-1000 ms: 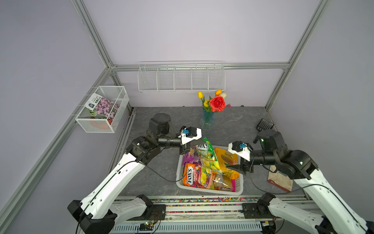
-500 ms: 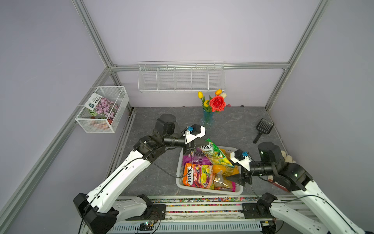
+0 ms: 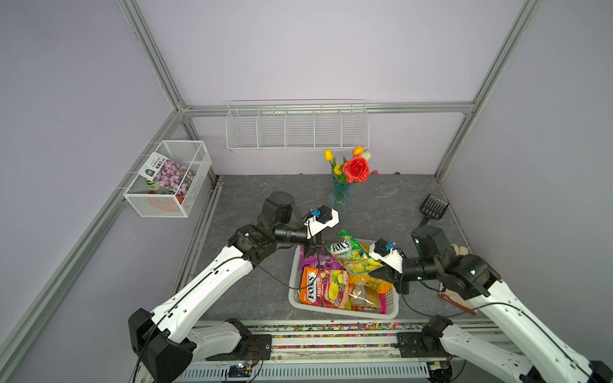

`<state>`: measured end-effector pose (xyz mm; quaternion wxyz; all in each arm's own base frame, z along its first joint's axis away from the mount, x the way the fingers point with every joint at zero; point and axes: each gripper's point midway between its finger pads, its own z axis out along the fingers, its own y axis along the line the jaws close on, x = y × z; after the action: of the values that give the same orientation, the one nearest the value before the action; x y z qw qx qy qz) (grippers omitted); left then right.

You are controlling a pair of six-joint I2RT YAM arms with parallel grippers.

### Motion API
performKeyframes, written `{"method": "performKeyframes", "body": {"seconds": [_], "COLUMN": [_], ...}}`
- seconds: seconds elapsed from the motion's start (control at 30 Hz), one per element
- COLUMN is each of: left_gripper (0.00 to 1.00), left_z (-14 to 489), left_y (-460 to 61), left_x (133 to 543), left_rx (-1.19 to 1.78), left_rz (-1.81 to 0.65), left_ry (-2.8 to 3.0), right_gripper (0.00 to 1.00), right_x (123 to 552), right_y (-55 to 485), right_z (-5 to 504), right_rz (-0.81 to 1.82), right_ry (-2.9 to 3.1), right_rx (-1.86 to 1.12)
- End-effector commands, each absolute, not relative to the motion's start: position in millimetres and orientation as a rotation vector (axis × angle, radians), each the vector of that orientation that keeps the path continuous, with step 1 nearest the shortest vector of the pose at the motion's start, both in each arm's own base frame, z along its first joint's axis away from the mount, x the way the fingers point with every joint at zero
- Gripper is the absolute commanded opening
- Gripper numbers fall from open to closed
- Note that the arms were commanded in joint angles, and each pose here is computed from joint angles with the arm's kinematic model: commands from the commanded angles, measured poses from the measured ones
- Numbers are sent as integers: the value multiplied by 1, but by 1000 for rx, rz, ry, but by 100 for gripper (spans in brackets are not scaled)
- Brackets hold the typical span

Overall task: Put the candies in the basket
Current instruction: Place the candy in the basket.

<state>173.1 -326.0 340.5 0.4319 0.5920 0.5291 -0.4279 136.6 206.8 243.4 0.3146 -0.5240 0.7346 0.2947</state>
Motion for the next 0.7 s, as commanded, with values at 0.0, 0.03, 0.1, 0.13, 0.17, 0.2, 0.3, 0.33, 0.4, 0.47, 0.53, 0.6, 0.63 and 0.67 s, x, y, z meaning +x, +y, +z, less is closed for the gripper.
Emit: {"method": "performKeyframes", "body": {"seconds": [0.0, 0.03, 0.1, 0.13, 0.17, 0.2, 0.3, 0.33, 0.4, 0.47, 0.53, 0.6, 0.63, 0.67], "left_gripper": [0, 0, 0, 0, 0, 0, 0, 0, 0, 22, 41, 51, 53, 53], "left_z": [331, 326, 316, 313, 309, 305, 293, 290, 284, 277, 270, 260, 257, 254], "left_y": [-334, -335, -339, -341, -343, -345, -352, -355, -358, -360, -360, -360, -360, -360], "left_x": [157, 155, 148, 145, 143, 141, 136, 134, 127, 119, 109, 106, 105, 106], "left_rx": [1515, 1527, 1557, 1567, 1578, 1587, 1607, 1610, 1614, 1629, 1660, 1670, 1675, 1681], "left_rz": [-1142, -1150, -1172, -1181, -1194, -1207, -1243, -1258, -1304, -1330, -1347, -1344, -1344, -1346], "left_ry": [1288, 1294, 1303, 1307, 1314, 1322, 1345, 1354, 1360, 1354, 1327, 1337, 1342, 1353], "right_gripper": [0, 0, 0, 0, 0, 0, 0, 0, 0, 0, 0, 0, 0, 0], "right_x": [120, 115, 105, 101, 98, 96, 92, 91, 88, 86, 83, 78, 76, 73], "right_y": [195, 191, 184, 180, 176, 172, 166, 164, 157, 146, 132, 124, 124, 126], "right_z": [239, 238, 236, 236, 236, 235, 238, 239, 239, 233, 223, 215, 213, 210], "right_rz": [761, 766, 763, 751, 741, 727, 693, 684, 654, 579, 498, 449, 457, 481], "right_ry": [1991, 2011, 2048, 2061, 2073, 2082, 2077, 2082, 2090, 2119, 2155, 2171, 2176, 2181], "right_rx": [-1492, -1518, -1566, -1577, -1585, -1588, -1597, -1593, -1606, -1652, -1730, -1797, -1815, -1829]}}
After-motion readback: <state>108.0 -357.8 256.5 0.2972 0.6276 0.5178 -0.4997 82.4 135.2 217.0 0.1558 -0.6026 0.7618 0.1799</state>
